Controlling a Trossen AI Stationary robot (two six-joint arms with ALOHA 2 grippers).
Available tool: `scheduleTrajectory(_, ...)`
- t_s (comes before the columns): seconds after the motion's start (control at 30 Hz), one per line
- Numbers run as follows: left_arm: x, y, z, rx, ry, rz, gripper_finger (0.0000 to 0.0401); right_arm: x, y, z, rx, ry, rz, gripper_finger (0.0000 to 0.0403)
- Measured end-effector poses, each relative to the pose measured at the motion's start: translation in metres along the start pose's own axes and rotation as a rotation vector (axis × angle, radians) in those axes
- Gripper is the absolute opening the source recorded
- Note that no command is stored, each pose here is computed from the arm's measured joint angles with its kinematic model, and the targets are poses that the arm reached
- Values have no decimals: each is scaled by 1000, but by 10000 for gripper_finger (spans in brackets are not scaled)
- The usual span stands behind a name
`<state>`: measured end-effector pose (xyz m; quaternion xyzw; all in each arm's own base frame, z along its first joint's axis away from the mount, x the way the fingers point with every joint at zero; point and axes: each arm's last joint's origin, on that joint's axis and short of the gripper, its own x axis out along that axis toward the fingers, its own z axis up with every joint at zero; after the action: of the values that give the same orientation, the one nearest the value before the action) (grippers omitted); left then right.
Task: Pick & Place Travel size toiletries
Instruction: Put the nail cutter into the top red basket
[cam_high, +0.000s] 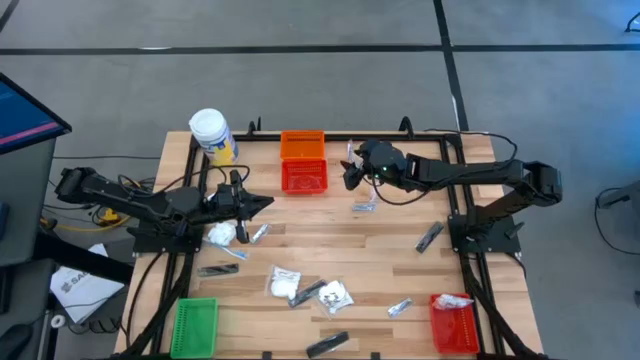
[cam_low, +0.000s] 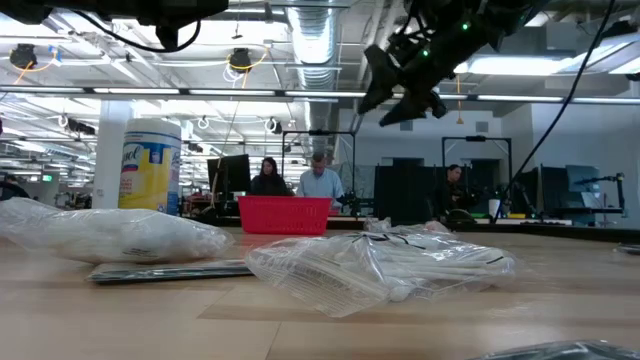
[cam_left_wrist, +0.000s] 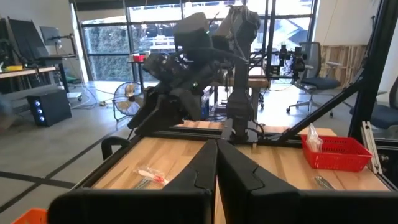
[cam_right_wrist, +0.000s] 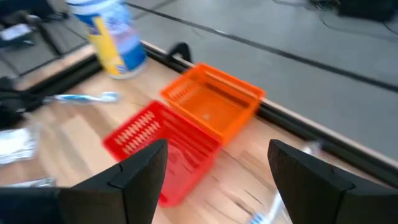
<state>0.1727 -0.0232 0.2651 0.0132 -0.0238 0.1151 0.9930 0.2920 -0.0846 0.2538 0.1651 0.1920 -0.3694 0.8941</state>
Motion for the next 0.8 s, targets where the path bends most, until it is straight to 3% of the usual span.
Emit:
scheduleTrajectory(0.2,0,0,0,1,2,0,65,15,-15,-10,51,84,-101,271)
scheduleTrajectory(0.43,0,0,0,-1,-1,0,124,55,-31,-34,77,204,-214,271)
scheduleTrajectory(0.8,0,0,0,0,-1,0,135,91,-46,-54,59,480,-353,271)
